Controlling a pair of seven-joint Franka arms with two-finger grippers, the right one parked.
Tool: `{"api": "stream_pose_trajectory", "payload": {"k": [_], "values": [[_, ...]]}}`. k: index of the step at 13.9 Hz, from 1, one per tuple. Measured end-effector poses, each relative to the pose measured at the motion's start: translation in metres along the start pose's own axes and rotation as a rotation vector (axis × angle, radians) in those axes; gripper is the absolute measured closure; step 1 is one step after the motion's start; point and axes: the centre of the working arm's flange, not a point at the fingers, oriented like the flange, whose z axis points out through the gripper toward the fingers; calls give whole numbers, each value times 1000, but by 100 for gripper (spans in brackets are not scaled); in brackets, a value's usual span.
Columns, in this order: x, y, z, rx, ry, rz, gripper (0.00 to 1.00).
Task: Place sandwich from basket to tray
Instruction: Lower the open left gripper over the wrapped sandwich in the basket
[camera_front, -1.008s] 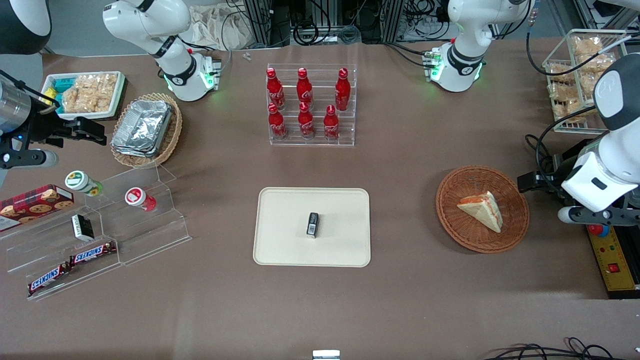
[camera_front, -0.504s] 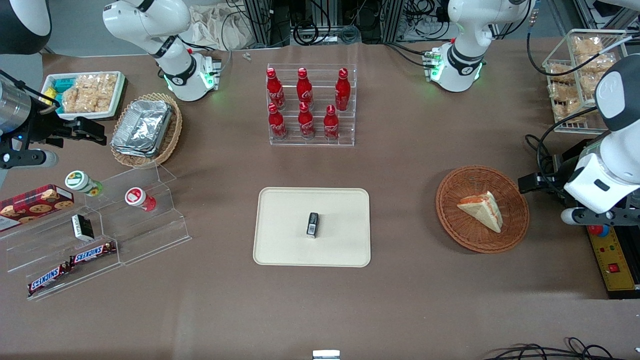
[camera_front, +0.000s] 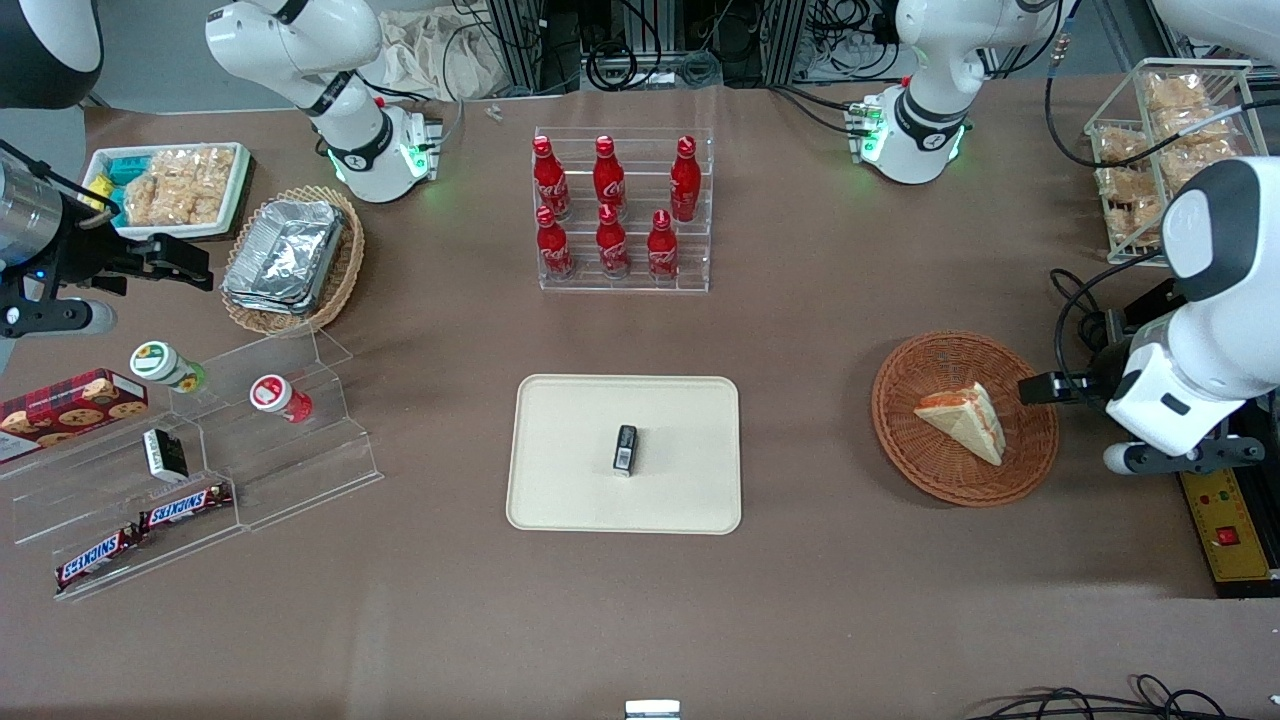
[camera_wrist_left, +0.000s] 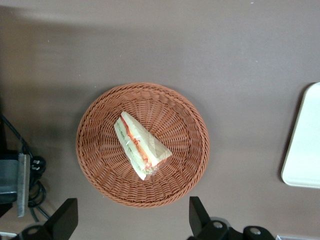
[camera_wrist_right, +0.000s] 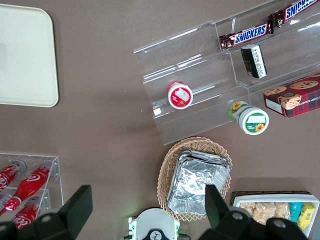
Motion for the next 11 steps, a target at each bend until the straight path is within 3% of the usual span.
{"api": "stream_pose_trajectory", "payload": {"k": [3, 8, 11], "values": [[2, -1, 28, -5, -8, -117, 0], [-2, 5, 88, -29, 38, -468, 0], [-9, 8, 113, -30, 32, -604, 0]]}}
